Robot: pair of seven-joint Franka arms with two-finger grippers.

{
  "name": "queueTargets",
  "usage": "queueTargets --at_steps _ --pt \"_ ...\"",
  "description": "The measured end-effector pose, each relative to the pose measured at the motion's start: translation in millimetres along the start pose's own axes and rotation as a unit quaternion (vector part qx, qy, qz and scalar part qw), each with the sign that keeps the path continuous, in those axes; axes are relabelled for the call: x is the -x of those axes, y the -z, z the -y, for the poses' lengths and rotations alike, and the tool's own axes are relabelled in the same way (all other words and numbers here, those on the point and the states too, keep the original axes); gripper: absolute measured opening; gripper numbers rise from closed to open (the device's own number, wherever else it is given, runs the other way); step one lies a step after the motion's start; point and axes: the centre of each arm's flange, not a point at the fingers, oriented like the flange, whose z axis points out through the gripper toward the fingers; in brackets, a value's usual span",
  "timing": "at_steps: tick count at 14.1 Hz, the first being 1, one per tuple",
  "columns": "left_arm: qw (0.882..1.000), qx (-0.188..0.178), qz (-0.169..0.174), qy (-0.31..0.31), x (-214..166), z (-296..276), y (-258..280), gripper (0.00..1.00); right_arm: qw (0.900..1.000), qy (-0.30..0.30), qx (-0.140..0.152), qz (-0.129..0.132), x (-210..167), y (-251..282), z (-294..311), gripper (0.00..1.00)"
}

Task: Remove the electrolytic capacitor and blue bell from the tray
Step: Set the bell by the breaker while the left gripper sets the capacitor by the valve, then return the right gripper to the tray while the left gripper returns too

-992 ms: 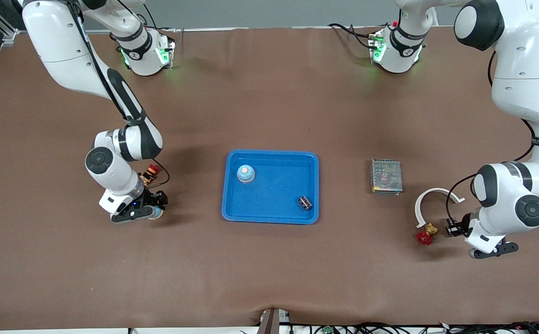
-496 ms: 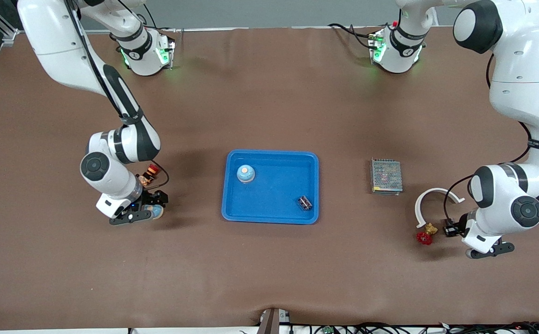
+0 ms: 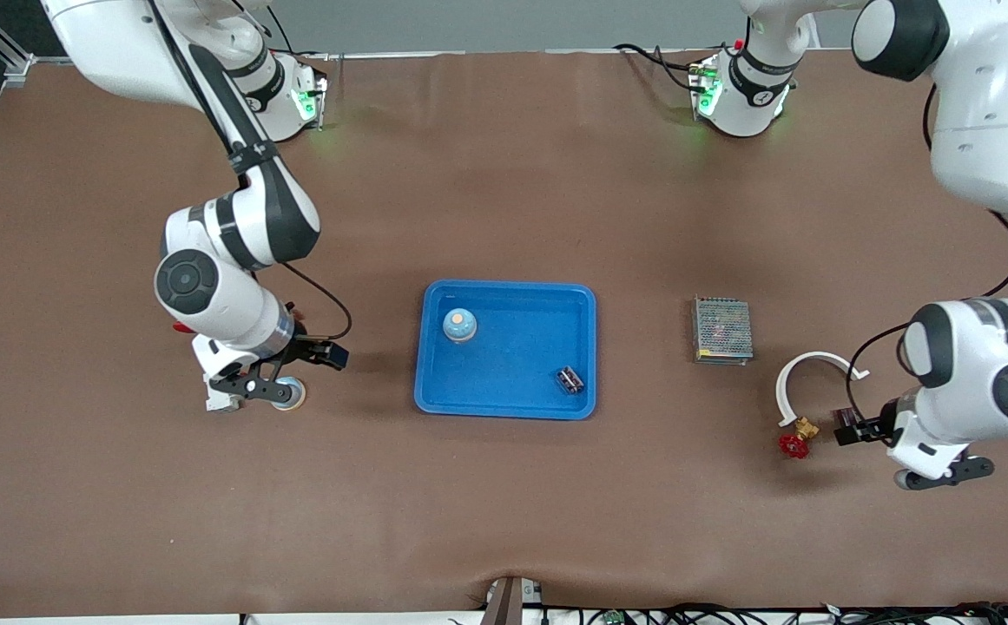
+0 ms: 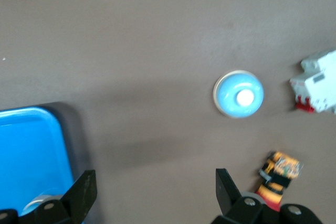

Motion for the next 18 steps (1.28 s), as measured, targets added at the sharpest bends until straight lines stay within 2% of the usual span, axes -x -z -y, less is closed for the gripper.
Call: queueTargets --at_steps 3,6,11,18 --pt "1.0 0.002 0.009 0.02 15.0 -23.3 81.9 1.0 1.0 0.004 0.009 0.016 7.5 -3.4 4.1 1.0" --pt "0.998 0.019 0.018 0.06 35.3 -75.4 120.8 1.0 1.0 -0.011 0.012 0.019 22.5 -6.5 25.5 1.0" --pt "0.985 0.061 0.034 0.158 75.6 -190.5 145.0 1.0 1.0 -0.009 0.008 0.012 63.0 -11.3 82.5 1.0" --pt "0.968 0.057 0.055 0.237 151.1 -332.7 133.3 1.0 1.0 0.003 -0.011 -0.006 100.4 -48.0 134.7 1.0"
